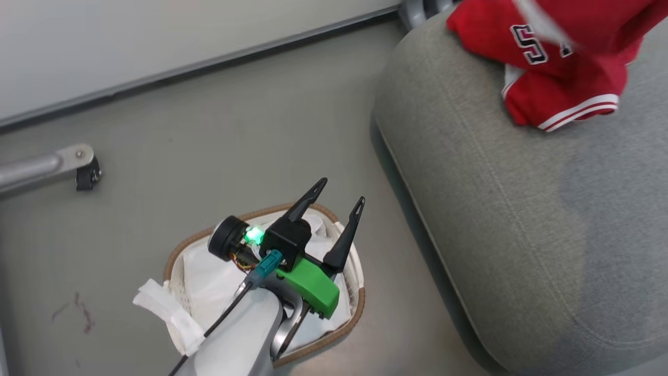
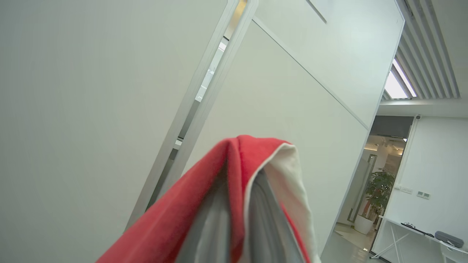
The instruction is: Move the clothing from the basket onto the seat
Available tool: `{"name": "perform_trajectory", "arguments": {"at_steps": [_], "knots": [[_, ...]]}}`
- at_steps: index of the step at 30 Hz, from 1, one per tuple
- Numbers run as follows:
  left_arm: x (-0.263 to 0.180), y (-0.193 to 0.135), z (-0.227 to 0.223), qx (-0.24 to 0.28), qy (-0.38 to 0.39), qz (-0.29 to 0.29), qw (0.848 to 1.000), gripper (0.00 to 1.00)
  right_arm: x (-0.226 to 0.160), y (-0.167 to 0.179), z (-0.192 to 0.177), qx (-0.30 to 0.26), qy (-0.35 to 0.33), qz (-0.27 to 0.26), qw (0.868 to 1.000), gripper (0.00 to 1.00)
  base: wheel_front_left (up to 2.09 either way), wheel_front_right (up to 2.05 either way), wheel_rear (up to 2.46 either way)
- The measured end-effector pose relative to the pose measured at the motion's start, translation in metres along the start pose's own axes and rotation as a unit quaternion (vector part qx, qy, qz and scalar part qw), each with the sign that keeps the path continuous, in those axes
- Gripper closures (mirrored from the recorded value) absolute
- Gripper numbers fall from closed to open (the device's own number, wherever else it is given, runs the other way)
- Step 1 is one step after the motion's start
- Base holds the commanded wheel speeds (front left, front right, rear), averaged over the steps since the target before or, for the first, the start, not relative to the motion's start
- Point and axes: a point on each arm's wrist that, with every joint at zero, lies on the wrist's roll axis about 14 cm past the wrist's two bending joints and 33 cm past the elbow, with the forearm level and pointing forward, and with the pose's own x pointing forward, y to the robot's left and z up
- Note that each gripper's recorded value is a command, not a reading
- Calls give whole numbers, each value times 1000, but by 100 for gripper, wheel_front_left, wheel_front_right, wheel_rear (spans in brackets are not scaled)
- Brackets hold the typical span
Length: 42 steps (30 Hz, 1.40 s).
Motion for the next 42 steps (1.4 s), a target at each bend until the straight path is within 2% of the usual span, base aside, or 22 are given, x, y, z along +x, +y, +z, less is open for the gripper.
{"name": "perform_trajectory", "arguments": {"at_steps": [4,7,10,11,12,15,18,22,23,24,25,26,34,38,42], "knots": [[-1,21,-9,-6,3,17,1000,0,11,10,-25,-21,13,0,1000,100,0,0,0],[-3,35,-22,-13,12,28,999,0,-2,29,-75,-17,68,12,997,100,0,0,0],[-6,49,-37,-19,24,39,999,0,-36,50,-138,-11,151,26,988,100,0,0,0],[-5,53,-40,-21,26,42,999,0,-50,58,-159,-12,180,33,983,100,0,0,0],[-6,63,-48,-25,31,49,998,0,-79,74,-193,-14,230,48,972,100,0,0,0],[-8,71,-63,-33,43,56,997,0,-118,91,-229,-4,288,56,956,100,0,0,0],[-6,73,-74,-40,51,54,996,0,-158,96,-257,3,343,51,938,100,0,0,0],[-1,67,-79,-45,54,43,997,0,-202,94,-272,-3,396,55,916,100,0,0,0],[0,66,-78,-45,53,40,997,0,-208,92,-273,-3,403,53,914,97,0,0,0],[1,64,-77,-45,52,38,997,0,-214,89,-273,-3,408,50,912,64,0,0,0],[2,63,-76,-43,51,36,997,0,-217,87,-271,-3,410,49,911,42,0,0,0],[2,61,-74,-42,50,35,997,0,-220,86,-269,-3,411,48,911,0,0,0,0],[-1,56,-61,-39,43,37,998,0,-261,84,-252,11,430,50,901,0,0,0,0],[-4,56,-48,-38,30,49,998,0,-289,91,-244,15,448,73,891,0,0,0,0],[-11,59,-34,-37,18,70,997,0,-287,90,-230,20,434,77,897,0,0,0,0]]}}
